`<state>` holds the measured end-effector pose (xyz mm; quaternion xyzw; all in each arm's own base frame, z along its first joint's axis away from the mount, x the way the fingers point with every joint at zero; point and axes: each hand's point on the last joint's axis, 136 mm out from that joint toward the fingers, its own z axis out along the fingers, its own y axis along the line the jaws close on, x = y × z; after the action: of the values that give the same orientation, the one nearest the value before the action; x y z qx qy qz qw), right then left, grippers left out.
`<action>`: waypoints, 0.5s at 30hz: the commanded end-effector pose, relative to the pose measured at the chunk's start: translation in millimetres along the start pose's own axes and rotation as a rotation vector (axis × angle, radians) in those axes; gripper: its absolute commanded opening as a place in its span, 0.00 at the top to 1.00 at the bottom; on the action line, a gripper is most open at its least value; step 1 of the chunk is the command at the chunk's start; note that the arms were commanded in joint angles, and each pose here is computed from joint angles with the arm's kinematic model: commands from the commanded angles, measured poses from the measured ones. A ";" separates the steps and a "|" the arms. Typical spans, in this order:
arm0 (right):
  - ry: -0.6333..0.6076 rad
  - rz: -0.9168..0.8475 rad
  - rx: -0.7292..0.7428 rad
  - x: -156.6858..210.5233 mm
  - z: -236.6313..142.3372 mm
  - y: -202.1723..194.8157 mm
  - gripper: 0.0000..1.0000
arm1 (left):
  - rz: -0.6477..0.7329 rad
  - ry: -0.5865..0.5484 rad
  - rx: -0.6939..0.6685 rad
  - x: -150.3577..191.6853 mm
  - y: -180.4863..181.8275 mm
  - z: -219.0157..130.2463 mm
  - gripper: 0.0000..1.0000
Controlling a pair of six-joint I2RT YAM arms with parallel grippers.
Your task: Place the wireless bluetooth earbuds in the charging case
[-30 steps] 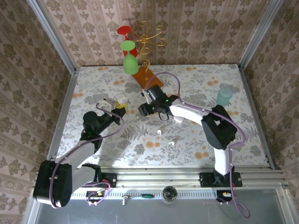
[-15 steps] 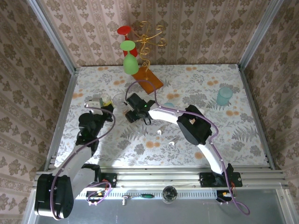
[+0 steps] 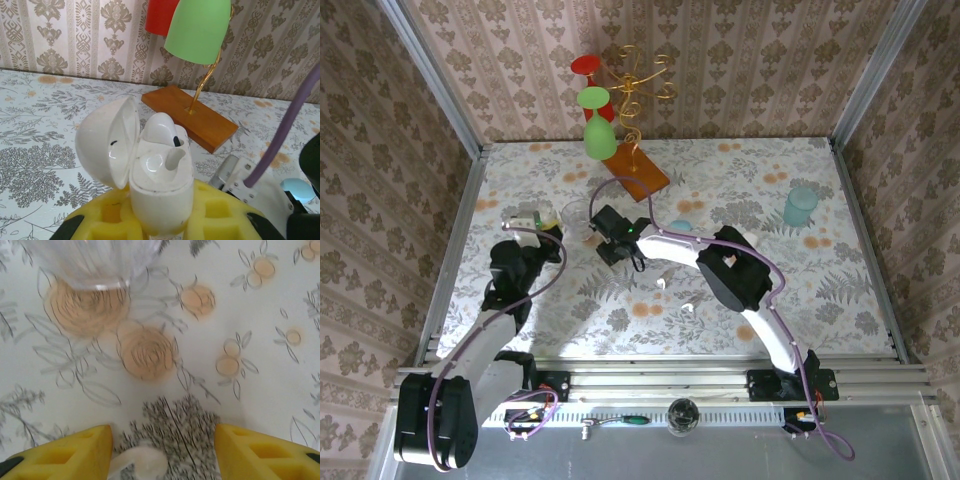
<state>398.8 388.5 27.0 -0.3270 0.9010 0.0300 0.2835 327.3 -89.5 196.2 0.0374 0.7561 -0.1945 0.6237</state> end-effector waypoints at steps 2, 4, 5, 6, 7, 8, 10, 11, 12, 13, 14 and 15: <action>0.062 0.009 0.011 13.3 -18.2 -12.0 0.47 | 0.007 -0.025 -0.008 -16.1 0.1 0.0 1.00; 0.061 0.024 -0.007 12.8 -15.6 -11.5 0.51 | 0.007 -0.026 -0.004 -17.0 -0.6 0.0 1.00; 0.063 0.030 -0.017 13.0 -12.5 -10.1 0.52 | 0.007 -0.027 0.003 -17.6 -1.9 -0.1 1.00; 0.070 0.034 -0.020 14.1 -9.6 -8.9 0.53 | 0.004 -0.026 0.007 -17.5 -2.4 0.0 1.00; 0.077 0.036 -0.025 14.6 -6.9 -7.8 0.54 | 0.001 -0.026 0.011 -17.6 -3.4 0.0 1.00; 0.084 0.041 -0.029 15.7 -3.8 -7.4 0.55 | -0.001 -0.022 0.014 -16.5 -3.7 0.2 1.00; 0.097 0.055 -0.037 15.9 -0.3 -6.3 0.59 | -0.004 -0.018 0.021 -15.9 -4.7 0.6 1.00; 0.106 0.062 -0.040 16.5 1.0 -6.2 0.61 | -0.005 -0.014 0.022 -14.9 -4.9 0.8 1.00; 0.118 0.067 -0.041 18.2 2.2 -5.8 0.64 | -0.008 -0.013 0.021 -14.8 -4.5 0.8 1.00; 0.122 0.065 -0.043 18.1 2.2 -4.8 0.66 | -0.007 -0.012 0.024 -14.5 -5.1 0.8 1.00; 0.124 0.066 -0.046 18.3 2.4 -4.8 0.70 | -0.007 -0.011 0.025 -14.4 -5.4 0.8 1.00; 0.127 0.064 -0.047 19.7 2.7 -4.4 0.72 | -0.007 -0.011 0.024 -14.3 -5.0 1.3 1.00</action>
<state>395.1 379.1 25.8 -0.3084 0.9183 0.0427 0.2448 326.5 -91.1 192.2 0.0400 0.7647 -0.1973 0.6122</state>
